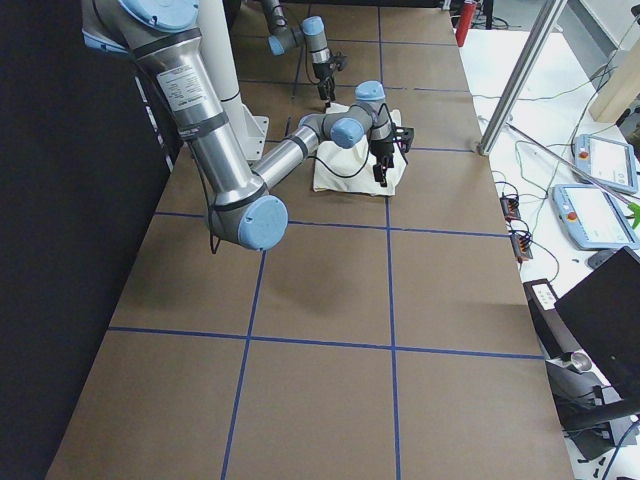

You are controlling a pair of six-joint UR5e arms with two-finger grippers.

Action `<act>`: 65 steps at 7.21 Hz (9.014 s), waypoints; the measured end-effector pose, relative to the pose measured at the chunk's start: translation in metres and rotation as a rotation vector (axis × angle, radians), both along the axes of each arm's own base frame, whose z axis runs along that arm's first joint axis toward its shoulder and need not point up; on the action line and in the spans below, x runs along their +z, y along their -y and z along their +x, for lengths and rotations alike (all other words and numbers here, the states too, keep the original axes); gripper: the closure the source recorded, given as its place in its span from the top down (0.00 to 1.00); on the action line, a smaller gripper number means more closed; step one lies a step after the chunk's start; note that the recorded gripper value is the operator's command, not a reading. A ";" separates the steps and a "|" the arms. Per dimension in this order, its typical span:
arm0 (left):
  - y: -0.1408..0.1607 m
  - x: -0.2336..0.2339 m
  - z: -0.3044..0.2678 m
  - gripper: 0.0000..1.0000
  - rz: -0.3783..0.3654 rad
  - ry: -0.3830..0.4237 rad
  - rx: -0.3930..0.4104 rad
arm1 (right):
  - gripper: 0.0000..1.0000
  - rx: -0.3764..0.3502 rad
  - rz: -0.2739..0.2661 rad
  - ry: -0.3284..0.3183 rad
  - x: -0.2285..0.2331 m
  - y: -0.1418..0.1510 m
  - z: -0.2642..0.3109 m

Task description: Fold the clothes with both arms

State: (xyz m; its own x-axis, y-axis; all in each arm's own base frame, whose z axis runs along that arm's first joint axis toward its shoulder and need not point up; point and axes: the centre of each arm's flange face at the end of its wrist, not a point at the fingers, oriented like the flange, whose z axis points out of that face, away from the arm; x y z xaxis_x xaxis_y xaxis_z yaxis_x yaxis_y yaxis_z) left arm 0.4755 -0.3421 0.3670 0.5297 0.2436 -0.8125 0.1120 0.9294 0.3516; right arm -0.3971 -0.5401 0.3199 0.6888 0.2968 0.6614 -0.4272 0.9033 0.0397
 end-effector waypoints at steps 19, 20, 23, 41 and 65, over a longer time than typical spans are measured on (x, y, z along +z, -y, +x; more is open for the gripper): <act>0.387 -0.006 -0.068 1.00 0.282 0.292 -0.221 | 0.76 -0.024 0.074 0.124 -0.045 -0.033 -0.020; 0.376 -0.003 -0.081 1.00 0.292 0.254 -0.184 | 0.63 -0.038 0.106 0.192 -0.061 -0.046 -0.037; 0.358 0.001 -0.095 1.00 0.305 0.220 -0.160 | 0.54 -0.057 0.082 0.341 -0.115 -0.092 -0.101; 0.342 0.016 -0.101 1.00 0.303 0.212 -0.158 | 0.00 -0.095 0.170 0.280 -0.067 -0.116 -0.188; 0.310 0.001 -0.068 1.00 0.241 0.129 -0.162 | 0.07 0.062 0.044 0.191 -0.064 -0.109 -0.212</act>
State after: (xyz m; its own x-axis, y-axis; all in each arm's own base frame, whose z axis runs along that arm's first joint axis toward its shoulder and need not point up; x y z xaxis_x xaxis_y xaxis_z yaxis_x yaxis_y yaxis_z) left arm 0.4071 -0.6521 0.3680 0.6725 0.3250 -0.6649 0.1921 0.7910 0.5809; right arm -0.6094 -0.4314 0.2559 0.5310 0.3027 0.7914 -0.4853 0.8743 -0.0088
